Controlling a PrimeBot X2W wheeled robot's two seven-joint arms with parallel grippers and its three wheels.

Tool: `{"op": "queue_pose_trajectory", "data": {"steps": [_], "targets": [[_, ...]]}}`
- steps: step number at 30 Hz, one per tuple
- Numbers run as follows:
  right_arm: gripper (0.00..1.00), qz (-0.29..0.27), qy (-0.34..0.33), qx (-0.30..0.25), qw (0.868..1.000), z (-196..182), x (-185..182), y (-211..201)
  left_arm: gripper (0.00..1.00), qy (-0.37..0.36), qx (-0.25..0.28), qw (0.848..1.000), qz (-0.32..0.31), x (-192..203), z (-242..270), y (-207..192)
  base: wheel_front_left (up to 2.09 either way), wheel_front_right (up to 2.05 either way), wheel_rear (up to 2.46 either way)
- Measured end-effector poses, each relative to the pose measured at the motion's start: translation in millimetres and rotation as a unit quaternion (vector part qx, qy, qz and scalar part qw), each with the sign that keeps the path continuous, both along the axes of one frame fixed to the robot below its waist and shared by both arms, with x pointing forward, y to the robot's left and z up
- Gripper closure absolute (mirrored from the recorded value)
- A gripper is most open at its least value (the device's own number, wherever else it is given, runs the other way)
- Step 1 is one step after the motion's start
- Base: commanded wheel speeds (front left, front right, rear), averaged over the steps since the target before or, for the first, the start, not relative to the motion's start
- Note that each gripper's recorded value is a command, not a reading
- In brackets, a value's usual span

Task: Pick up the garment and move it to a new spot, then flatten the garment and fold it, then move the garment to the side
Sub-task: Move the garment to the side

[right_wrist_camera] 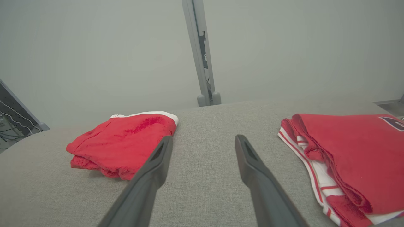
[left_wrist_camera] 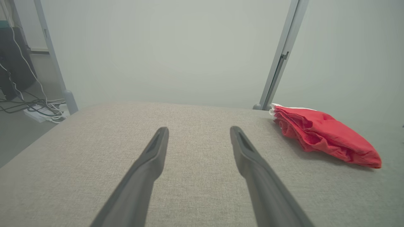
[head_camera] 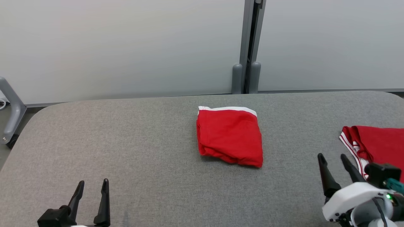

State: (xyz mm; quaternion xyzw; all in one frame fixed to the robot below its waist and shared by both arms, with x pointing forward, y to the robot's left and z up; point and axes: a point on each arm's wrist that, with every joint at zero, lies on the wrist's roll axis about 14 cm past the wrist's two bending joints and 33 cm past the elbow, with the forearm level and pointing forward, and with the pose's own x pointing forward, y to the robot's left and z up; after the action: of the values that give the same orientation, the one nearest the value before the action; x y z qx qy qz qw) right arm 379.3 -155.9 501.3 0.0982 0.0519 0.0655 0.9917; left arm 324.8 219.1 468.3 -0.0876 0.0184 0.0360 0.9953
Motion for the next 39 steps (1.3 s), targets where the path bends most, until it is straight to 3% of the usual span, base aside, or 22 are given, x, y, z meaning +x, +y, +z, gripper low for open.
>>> {"op": "queue_pose_trajectory", "data": {"steps": [5,8,12,17,26,34,39], "targets": [[0.00,0.051,0.118,0.039,0.991,-28.0,10.4,28.7,0.00,-0.003,-0.011,1.000,0.001,-0.8,1.2,-4.8,0.00,0.00,0.00],[0.00,0.075,0.166,0.062,0.981,-24.4,31.1,39.9,0.00,-0.002,-0.015,1.000,0.008,-3.1,0.3,-3.3,0.00,0.00,0.00],[0.00,0.142,0.250,0.001,0.958,-24.3,48.8,74.9,0.00,0.002,-0.021,0.999,0.024,-7.1,-2.5,3.3,0.00,0.00,0.00],[0.00,0.155,0.264,-0.035,0.951,-2.9,87.9,88.0,0.00,0.017,-0.029,0.999,0.037,-10.4,-11.7,7.8,0.00,0.00,0.00],[0.00,0.138,0.321,-0.045,0.936,-45.1,123.9,94.2,0.00,0.028,-0.035,0.997,0.057,-5.5,-17.4,16.1,0.00,0.00,0.00],[0.00,0.139,0.381,-0.046,0.913,-103.2,123.1,104.9,0.00,0.037,-0.041,0.996,0.069,-1.0,-22.5,18.7,0.00,0.00,0.00],[0.00,0.155,0.401,-0.034,0.902,-117.8,117.3,118.8,0.00,0.040,-0.040,0.996,0.068,1.0,-24.4,18.1,0.00,0.00,0.00]]}}
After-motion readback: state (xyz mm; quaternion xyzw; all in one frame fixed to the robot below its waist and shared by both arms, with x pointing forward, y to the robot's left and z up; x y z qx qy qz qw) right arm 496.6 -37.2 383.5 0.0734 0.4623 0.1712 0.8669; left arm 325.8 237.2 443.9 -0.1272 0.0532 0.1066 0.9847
